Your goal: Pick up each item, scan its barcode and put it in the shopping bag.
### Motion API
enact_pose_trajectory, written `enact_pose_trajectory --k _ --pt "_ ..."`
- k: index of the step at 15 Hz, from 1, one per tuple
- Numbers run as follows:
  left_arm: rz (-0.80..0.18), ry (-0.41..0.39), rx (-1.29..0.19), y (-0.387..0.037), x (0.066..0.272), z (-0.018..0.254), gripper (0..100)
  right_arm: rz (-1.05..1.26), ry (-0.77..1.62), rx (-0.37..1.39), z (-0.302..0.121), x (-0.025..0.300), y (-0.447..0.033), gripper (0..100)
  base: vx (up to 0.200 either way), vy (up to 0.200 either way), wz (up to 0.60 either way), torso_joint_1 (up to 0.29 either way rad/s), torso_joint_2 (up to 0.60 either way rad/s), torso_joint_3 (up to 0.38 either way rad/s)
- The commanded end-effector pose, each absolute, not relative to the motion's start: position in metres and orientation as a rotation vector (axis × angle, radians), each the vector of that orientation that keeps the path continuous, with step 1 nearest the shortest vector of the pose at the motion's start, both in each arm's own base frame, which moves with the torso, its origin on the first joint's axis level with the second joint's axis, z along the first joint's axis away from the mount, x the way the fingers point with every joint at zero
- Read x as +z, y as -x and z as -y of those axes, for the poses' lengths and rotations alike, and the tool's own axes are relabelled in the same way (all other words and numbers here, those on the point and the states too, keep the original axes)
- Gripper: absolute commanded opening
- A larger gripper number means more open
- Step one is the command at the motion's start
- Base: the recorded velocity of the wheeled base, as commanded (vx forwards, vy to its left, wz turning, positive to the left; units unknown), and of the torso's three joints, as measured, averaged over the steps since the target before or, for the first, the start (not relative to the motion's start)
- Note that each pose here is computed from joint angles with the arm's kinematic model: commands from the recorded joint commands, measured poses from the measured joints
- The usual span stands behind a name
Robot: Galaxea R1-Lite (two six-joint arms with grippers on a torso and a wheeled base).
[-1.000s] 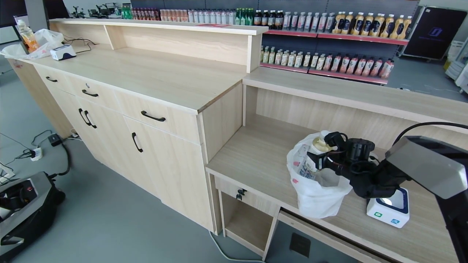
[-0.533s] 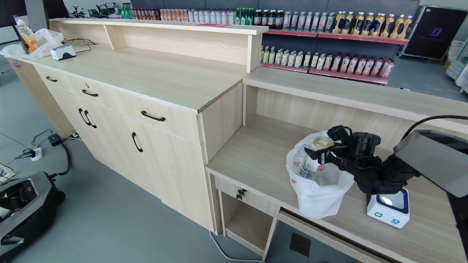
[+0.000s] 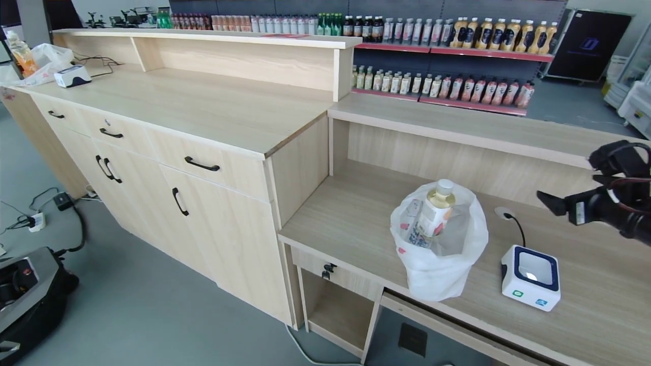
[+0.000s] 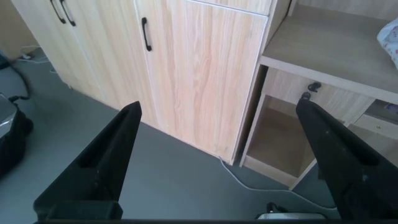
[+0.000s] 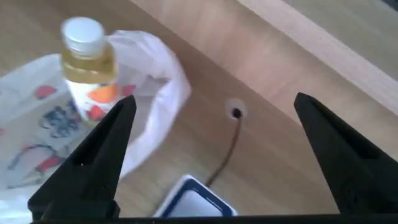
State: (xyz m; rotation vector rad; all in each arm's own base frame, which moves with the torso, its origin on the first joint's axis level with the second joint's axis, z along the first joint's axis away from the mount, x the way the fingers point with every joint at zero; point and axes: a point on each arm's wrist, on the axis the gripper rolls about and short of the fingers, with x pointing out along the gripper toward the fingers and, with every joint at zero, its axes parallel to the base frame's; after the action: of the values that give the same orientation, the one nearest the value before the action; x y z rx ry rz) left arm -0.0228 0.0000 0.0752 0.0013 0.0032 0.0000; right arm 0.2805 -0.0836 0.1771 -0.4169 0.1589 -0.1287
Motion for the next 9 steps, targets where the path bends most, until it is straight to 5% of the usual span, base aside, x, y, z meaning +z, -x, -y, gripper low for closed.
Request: enact_pose_trajectory --k 1,4,7,9 --pt "-0.003 -0.002 0.0 0.023 0.075 0.0 100 -0.28 0.421 -0.527 0.132 0.189 -0.217 100 0.0 0.0 -0.6 -0.178 0.34 0.154" --pt "-0.003 -0.002 0.0 0.023 0.075 0.0 100 -0.646 0.338 -0.984 0.176 0.154 -0.212 100 0.0 0.0 -0.6 -0.194 0.37 0.16" --pt "-0.003 -0.002 0.0 0.023 0.075 0.0 100 -0.627 0.271 -0.98 0.212 0.14 -0.239 100 0.0 0.0 0.0 -0.178 0.33 0.142" --pt "-0.003 -0.002 0.0 0.023 0.075 0.0 100 -0.591 0.253 -0.756 0.222 0.131 -0.258 100 0.0 0.0 0.0 -0.049 0.1 0.036"
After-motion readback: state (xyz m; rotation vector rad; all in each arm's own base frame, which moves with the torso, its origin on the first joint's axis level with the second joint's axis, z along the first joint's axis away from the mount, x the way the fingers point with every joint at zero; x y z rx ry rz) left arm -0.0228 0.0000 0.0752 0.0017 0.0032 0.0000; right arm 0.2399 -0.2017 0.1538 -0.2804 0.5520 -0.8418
